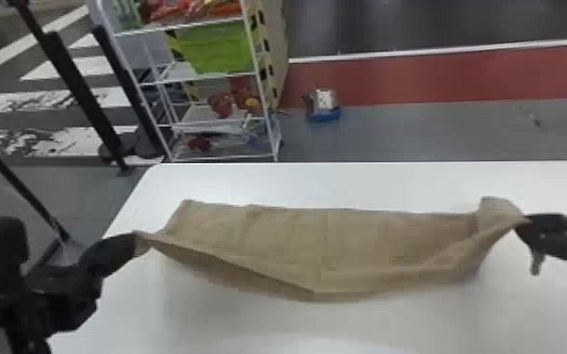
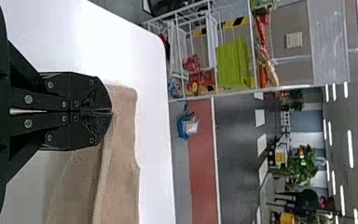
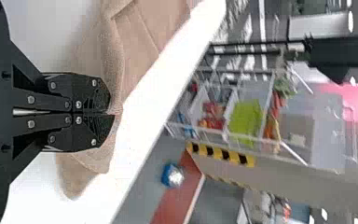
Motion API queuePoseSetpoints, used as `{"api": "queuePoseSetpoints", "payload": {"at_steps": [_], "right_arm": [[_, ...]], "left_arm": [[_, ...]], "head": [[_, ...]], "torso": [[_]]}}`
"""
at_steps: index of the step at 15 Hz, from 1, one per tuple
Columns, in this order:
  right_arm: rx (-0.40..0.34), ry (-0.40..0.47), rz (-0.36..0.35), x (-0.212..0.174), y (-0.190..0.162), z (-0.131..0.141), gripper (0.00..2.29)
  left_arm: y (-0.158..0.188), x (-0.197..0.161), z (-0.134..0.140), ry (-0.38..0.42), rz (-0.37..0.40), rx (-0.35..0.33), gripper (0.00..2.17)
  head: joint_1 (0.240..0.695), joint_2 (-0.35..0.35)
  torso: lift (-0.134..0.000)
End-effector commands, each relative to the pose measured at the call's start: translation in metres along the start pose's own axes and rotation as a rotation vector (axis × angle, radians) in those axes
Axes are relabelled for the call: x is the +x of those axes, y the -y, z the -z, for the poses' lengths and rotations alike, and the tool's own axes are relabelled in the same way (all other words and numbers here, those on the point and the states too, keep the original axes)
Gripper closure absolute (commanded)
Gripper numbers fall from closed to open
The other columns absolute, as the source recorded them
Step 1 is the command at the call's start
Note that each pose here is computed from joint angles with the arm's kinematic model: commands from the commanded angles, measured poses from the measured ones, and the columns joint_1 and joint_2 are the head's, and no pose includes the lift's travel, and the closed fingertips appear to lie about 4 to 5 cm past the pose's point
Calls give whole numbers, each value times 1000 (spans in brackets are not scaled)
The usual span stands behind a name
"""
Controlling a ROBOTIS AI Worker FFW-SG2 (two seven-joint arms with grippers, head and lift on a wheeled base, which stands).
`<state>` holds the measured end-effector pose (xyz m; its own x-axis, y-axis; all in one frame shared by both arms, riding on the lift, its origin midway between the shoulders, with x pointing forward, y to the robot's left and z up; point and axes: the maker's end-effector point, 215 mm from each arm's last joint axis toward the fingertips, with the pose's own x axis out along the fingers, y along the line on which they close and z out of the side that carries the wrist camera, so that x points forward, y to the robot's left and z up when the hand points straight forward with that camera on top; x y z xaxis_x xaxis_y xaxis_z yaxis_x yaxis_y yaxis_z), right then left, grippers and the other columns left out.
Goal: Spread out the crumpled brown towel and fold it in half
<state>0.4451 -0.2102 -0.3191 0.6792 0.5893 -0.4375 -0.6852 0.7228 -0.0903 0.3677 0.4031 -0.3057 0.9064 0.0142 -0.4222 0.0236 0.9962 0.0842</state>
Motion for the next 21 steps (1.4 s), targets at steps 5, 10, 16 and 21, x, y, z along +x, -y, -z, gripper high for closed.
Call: {"api": "queuePoseSetpoints", "payload": {"at_steps": [5, 10, 16, 21], "right_arm": [[-12, -168, -194, -14, -47, 63, 1700], [-8, -262, -243, -45, -38, 82, 1700], [-85, -417, -282, -78, -44, 115, 1700], [-93, -445, -257, -83, -38, 115, 556]], "left_arm": [[0, -8, 51, -47, 71, 70, 1683], [-19, -14, 65, -71, 61, 97, 1683], [-23, -15, 85, -103, 92, 131, 1673], [-19, -17, 93, -133, 117, 152, 93]], "head": [[695, 300], [695, 296], [695, 313], [695, 275]], "torso": [[-124], [-124], [-124], [-124]]}}
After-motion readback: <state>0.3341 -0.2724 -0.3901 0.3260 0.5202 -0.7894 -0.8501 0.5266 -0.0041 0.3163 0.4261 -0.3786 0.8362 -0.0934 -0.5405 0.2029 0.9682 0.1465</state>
